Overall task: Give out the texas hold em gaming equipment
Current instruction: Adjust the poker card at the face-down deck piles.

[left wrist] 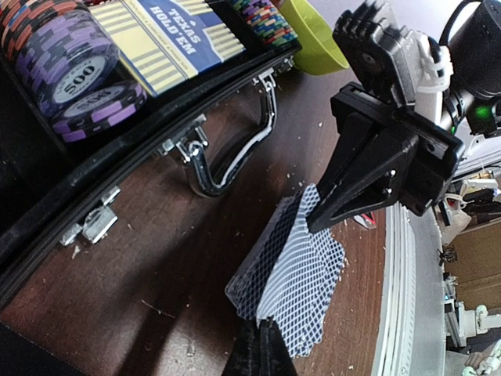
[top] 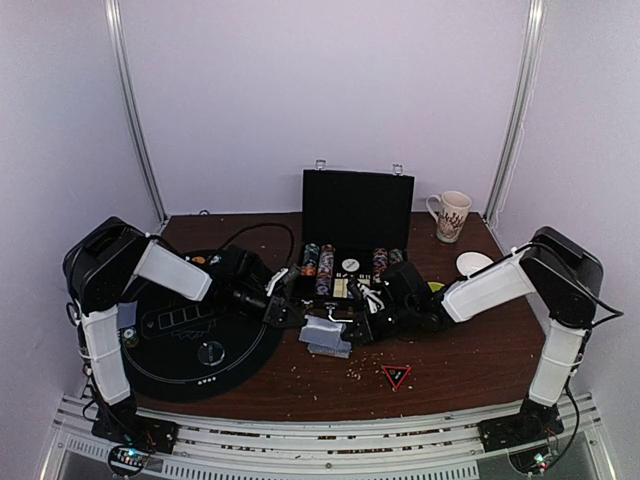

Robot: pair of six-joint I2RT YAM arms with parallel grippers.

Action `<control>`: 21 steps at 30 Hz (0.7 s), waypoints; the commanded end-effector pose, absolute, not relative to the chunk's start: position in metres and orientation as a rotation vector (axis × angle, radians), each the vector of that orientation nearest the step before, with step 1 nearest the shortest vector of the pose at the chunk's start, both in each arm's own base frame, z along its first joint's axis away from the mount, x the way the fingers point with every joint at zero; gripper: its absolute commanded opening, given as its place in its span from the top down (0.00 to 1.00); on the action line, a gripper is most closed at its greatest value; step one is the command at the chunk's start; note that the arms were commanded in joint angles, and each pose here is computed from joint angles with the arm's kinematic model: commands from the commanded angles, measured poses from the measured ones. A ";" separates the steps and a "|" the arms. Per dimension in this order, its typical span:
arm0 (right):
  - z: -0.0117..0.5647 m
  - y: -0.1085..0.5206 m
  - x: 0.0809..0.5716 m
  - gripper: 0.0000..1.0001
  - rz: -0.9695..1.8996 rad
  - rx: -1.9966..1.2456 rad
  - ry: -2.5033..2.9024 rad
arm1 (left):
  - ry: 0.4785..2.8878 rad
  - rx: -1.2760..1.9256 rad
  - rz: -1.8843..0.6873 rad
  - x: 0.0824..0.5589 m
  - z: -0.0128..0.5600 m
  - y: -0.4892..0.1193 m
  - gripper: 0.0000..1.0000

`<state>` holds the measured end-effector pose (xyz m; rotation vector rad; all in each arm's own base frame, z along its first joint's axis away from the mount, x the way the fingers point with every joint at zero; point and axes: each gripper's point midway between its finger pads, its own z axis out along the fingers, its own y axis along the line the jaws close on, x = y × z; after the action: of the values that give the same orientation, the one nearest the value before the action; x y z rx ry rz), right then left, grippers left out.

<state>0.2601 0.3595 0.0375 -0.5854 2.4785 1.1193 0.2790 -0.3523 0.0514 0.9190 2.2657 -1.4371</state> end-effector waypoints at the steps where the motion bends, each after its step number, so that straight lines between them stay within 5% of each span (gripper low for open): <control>1: 0.043 0.357 0.264 1.00 1.082 -0.535 2.495 | 2.191 0.963 -1.466 0.277 0.070 -0.353 1.00; 21: 0.050 0.366 0.260 1.00 1.084 -0.333 2.571 | 2.195 0.349 -1.266 0.318 0.170 -0.269 1.00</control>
<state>0.2532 0.3631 0.0423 -0.3894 2.5696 1.1097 0.2979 -0.2998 0.1534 0.5803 2.1779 -1.3637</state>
